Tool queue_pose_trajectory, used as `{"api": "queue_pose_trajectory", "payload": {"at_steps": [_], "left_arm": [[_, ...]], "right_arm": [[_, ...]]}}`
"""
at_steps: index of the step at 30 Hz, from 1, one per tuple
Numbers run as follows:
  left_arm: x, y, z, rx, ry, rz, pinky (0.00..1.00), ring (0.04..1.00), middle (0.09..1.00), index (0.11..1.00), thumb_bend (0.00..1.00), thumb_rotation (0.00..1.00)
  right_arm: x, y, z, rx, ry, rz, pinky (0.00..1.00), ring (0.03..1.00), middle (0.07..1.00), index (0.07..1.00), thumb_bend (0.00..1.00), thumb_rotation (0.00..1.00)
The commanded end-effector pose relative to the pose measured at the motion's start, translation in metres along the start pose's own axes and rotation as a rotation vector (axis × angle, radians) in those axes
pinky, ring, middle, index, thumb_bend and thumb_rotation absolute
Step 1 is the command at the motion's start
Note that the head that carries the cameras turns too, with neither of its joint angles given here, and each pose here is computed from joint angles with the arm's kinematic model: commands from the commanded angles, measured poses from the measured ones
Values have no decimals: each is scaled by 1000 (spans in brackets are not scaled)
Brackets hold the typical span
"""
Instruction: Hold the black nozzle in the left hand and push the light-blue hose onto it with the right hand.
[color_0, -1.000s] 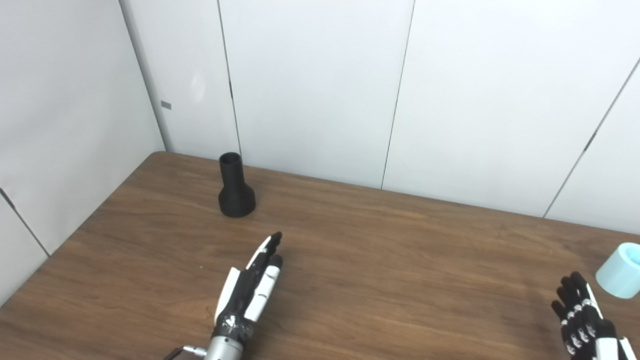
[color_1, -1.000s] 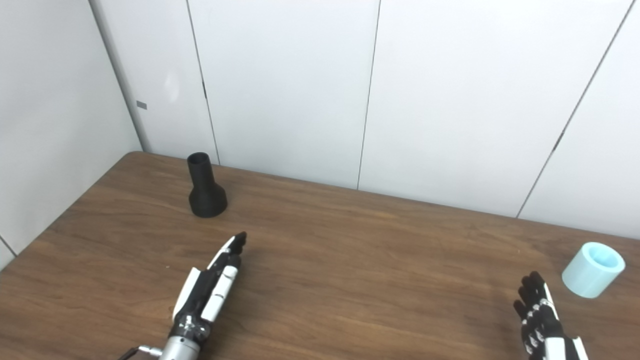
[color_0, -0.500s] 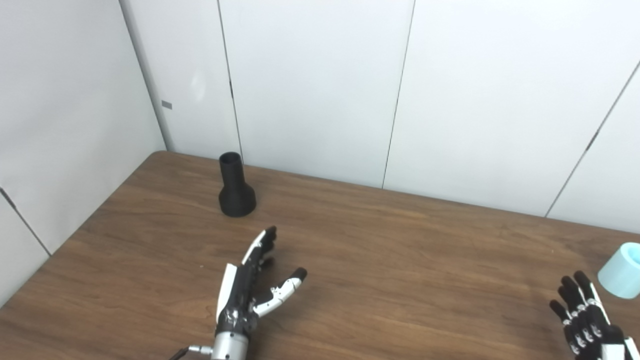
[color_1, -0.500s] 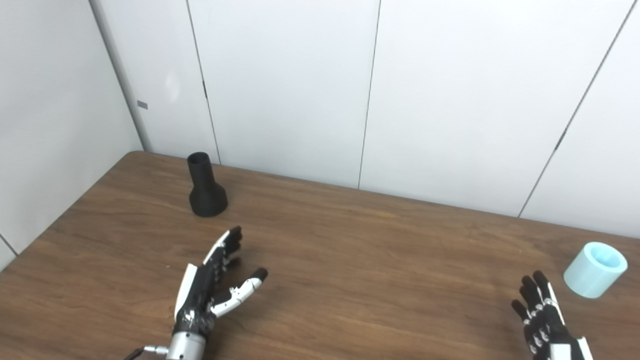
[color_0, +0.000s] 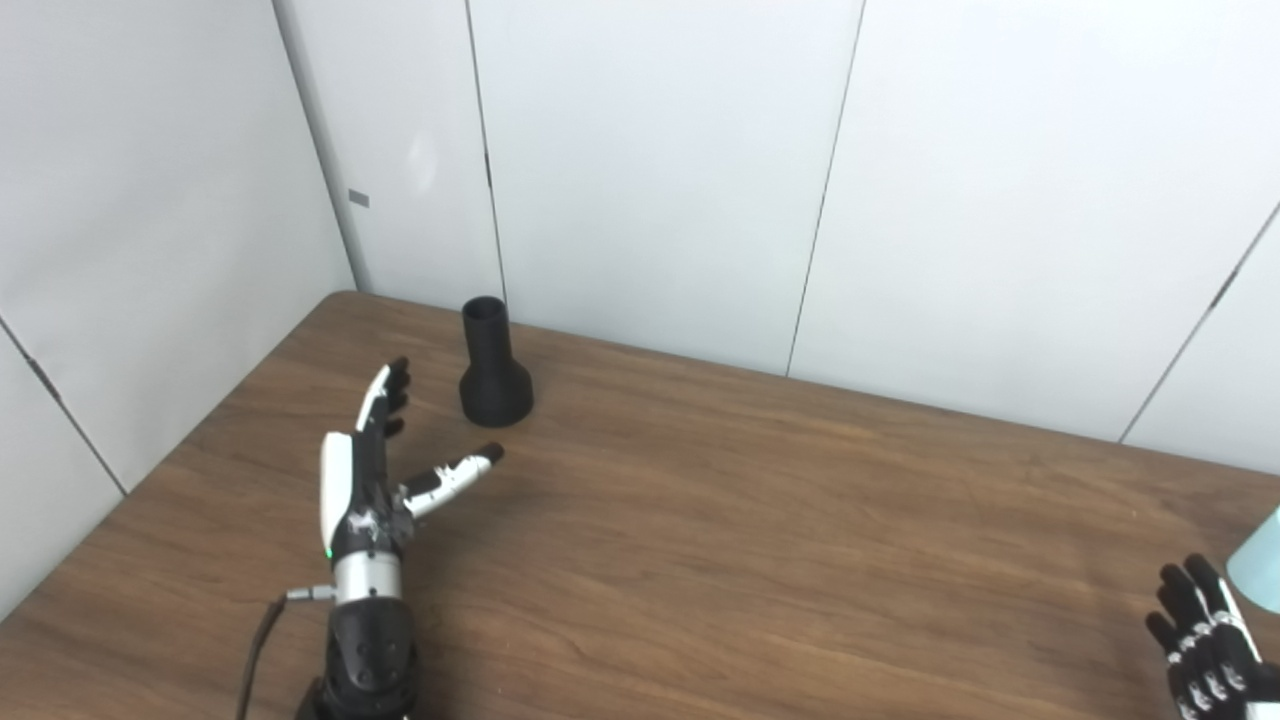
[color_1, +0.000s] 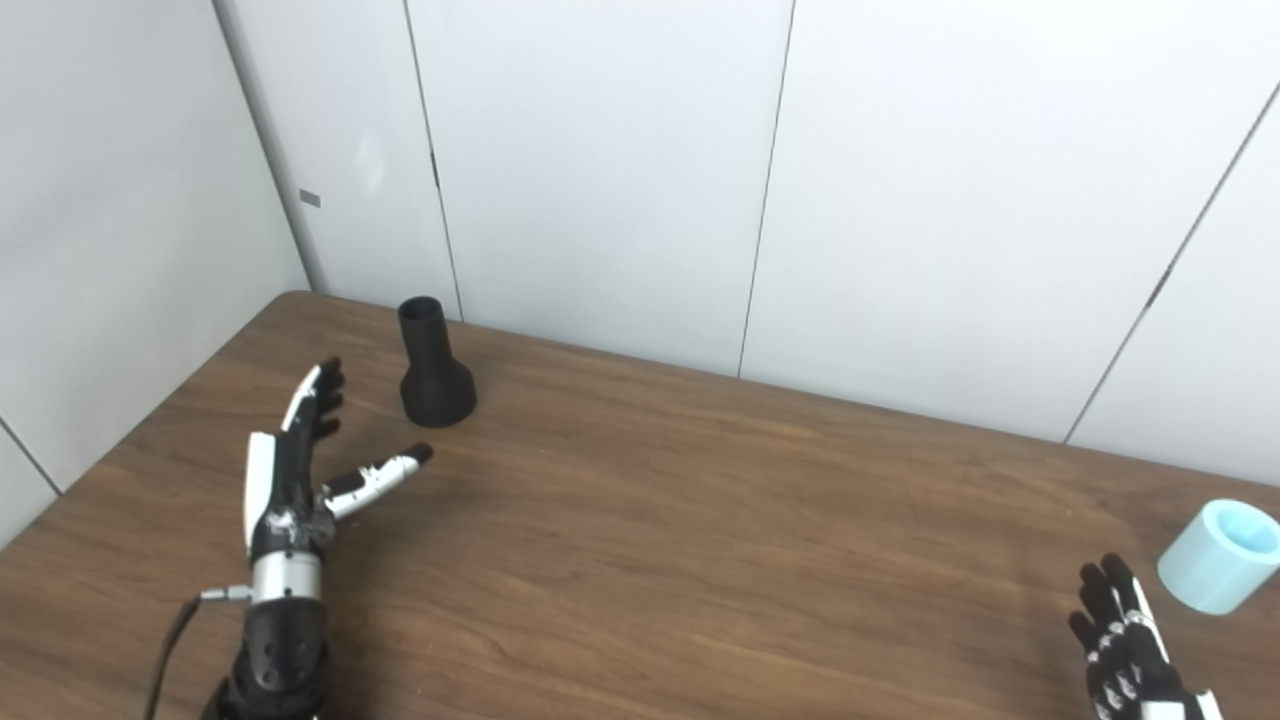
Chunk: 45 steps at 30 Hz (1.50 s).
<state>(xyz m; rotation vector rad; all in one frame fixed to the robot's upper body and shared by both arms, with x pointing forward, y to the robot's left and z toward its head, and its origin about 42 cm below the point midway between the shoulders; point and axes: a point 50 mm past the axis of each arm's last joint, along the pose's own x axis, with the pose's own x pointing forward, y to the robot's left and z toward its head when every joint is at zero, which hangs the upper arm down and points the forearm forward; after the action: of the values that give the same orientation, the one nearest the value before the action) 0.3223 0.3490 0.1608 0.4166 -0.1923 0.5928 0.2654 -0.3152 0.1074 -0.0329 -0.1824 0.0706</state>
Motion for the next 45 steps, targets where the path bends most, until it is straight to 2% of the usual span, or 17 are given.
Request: {"api": "queue_pose_trajectory", "payload": {"at_steps": [1,6,11,15,18,22,25,27,29,32,37,40,45], "left_arm": [[23,3,14,27,-50,43,892,893,900,922,847,131],[45,10,8,136,-30,75,907,893,869,913,902,168],[60,7,1,198,-16,62,828,852,859,907,925,155],[75,2,-1,201,30,-14,848,887,898,914,975,214],[85,-1,7,217,79,-63,855,917,928,918,998,264],[97,-7,15,281,117,-107,894,934,927,913,1000,331],[103,-11,20,308,134,-136,915,945,931,916,1000,338],[108,-15,24,335,139,-156,975,968,942,919,1000,359],[110,-19,28,342,136,-167,992,967,939,911,1000,362],[111,-24,33,343,123,-187,941,945,927,898,1000,361],[111,-33,35,383,132,-209,920,941,923,898,1000,386],[113,-37,31,399,142,-209,902,927,909,883,1000,368],[117,-42,24,446,162,-207,932,921,897,858,1000,371]], "right_arm": [[-38,2,-40,41,151,-30,991,998,976,985,763,1000],[-37,2,-41,29,155,-26,977,994,972,981,743,1000],[-36,2,-43,46,157,-30,975,983,960,971,755,1000],[-36,2,-43,38,161,-26,953,980,959,967,755,1000],[-36,3,-43,36,159,-24,944,968,945,962,735,1000],[-37,3,-41,33,167,-24,957,978,951,976,718,996],[-37,2,-42,27,166,-23,969,983,950,975,712,1000],[-38,2,-42,25,164,-23,947,974,947,971,705,1000],[-38,3,-41,22,163,-24,936,968,945,967,699,1000],[-38,3,-40,24,167,-24,940,968,944,969,698,1000],[-40,6,-36,87,186,-24,952,980,960,978,740,1000],[-41,6,-36,86,192,-26,965,989,961,981,746,1000],[-42,6,-35,110,202,-22,975,992,954,983,745,1000]]}}
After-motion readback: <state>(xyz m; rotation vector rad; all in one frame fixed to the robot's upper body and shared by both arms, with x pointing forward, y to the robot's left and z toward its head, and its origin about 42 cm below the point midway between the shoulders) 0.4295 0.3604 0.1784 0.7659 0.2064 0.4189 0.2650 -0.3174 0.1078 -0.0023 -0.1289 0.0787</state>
